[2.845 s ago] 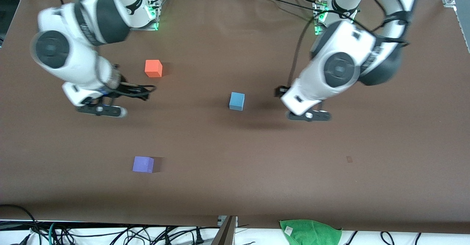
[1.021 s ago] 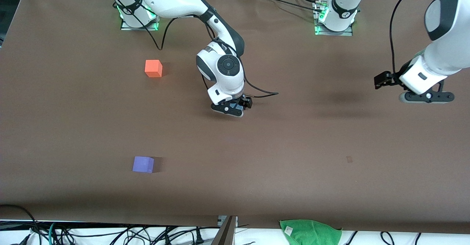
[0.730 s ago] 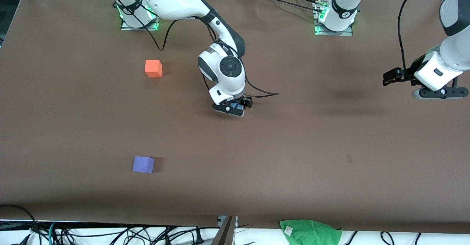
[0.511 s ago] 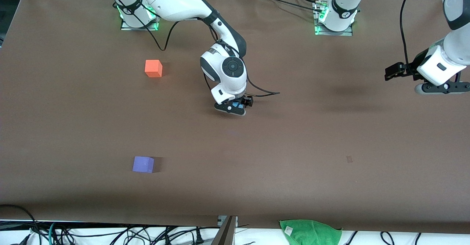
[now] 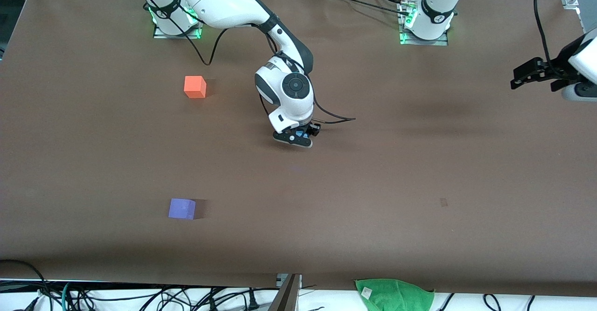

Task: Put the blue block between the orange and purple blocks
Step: 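Carry the blue cube with the right gripper toward the orange cube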

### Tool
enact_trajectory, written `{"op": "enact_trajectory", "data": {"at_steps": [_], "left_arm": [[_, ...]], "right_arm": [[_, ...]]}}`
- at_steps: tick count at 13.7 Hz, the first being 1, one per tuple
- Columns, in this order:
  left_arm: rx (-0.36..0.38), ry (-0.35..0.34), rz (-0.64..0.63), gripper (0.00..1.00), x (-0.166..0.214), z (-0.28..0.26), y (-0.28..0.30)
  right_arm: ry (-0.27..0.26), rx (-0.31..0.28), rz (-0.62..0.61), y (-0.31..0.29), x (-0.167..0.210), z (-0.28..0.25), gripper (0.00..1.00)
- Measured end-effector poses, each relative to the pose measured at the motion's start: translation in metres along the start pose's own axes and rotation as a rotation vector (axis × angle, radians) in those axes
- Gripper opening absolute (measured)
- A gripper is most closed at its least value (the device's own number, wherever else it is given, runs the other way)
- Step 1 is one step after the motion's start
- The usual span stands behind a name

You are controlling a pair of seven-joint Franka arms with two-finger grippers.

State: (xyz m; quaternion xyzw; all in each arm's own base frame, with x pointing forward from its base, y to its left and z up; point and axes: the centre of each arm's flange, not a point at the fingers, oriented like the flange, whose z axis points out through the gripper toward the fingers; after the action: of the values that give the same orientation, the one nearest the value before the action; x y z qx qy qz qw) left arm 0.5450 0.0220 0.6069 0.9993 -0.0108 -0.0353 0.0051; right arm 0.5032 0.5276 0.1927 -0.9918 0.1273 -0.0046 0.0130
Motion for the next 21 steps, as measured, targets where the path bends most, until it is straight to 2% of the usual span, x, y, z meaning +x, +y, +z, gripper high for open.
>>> {"op": "enact_trajectory", "data": {"at_steps": [3,5,9,12,16,18,21], "left_arm": [[0.003,0.025,0.018,1.00,0.005,-0.009,0.009],[0.003,0.022,0.031,1.00,0.009,-0.006,0.016],[0.002,0.022,0.019,1.00,0.013,-0.003,0.009],[0.002,0.028,0.012,1.00,0.015,-0.002,0.005],[0.002,0.025,0.018,1.00,0.018,0.002,0.008],[0.002,0.025,0.021,1.00,0.018,0.001,0.010],[0.002,0.025,0.022,1.00,0.018,0.001,0.011]], "right_arm": [[0.015,0.014,0.012,0.000,0.011,-0.009,0.58],[0.017,0.006,0.009,0.011,0.034,-0.029,0.58],[-0.059,-0.102,-0.074,0.075,0.097,-0.087,0.58],[-0.090,-0.123,-0.115,0.140,0.140,-0.115,0.58],[-0.125,-0.158,-0.234,0.238,0.185,-0.118,0.58],[-0.134,-0.149,-0.265,0.276,0.197,-0.109,0.58],[-0.083,-0.122,-0.294,0.317,0.192,-0.073,0.58]]}}
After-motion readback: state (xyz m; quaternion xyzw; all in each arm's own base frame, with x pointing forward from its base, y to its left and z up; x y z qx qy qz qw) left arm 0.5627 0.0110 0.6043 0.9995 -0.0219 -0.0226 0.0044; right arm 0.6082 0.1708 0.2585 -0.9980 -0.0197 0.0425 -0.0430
